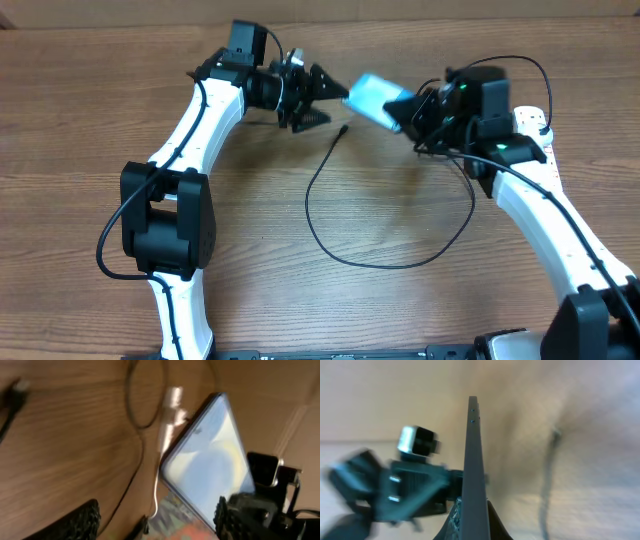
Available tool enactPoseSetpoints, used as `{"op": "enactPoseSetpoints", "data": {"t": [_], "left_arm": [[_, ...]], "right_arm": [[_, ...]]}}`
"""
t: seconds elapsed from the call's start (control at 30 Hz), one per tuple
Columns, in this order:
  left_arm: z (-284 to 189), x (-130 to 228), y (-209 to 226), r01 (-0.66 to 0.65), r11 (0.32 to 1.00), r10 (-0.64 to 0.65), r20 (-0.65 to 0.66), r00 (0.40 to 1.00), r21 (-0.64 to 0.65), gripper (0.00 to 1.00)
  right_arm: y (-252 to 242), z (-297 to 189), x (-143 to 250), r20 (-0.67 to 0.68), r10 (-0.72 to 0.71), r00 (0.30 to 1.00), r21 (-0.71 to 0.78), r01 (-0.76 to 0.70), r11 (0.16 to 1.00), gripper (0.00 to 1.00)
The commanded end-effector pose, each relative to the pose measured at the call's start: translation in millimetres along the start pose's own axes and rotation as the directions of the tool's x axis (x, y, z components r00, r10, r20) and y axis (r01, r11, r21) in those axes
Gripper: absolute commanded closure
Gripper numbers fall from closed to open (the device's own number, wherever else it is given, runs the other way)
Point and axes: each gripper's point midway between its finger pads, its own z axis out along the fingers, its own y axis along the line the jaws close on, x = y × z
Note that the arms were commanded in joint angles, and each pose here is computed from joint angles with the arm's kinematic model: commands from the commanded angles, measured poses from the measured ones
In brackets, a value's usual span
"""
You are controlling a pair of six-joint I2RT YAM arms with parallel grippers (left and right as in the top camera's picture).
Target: Plug charger to phone and switch on socket
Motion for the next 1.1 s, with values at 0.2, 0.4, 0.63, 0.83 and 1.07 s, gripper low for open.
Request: {"op": "enactPoseSetpoints", "data": {"t": [0.2, 0.4, 0.63, 0.83, 1.07], "left_arm": [[-17, -23, -95, -0.107, 0.958, 0.095, 0.059, 0.994, 0.267, 0.33], [-20, -36, -144, -0.158, 0.916, 0.1, 0.171, 0.98, 0.369, 0.46], [-5, -34, -139, -0.095, 0.932, 0.039, 0.164, 0.986, 0.348, 0.48], [-3, -37, -140, -0.029, 0.934, -0.033, 0.165, 0.986, 0.355, 0.48], [-1, -38, -140, 0.001, 0.933, -0.064, 0.163, 0.985, 0.359, 0.53]], "right_arm": [[58, -24, -50, 0.239, 0.264, 0.935, -0.213, -0.215, 0.953, 0.96], [77, -24, -55, 0.278, 0.429, 0.859, -0.322, -0.337, 0.885, 0.96], [103, -33, -62, 0.291, 0.437, 0.851, -0.424, -0.295, 0.857, 0.96], [96, -27, -57, 0.286, 0.439, 0.852, -0.393, -0.314, 0.864, 0.96], [93, -14, -34, 0.247, 0.43, 0.868, -0.341, -0.338, 0.877, 0.96]]}}
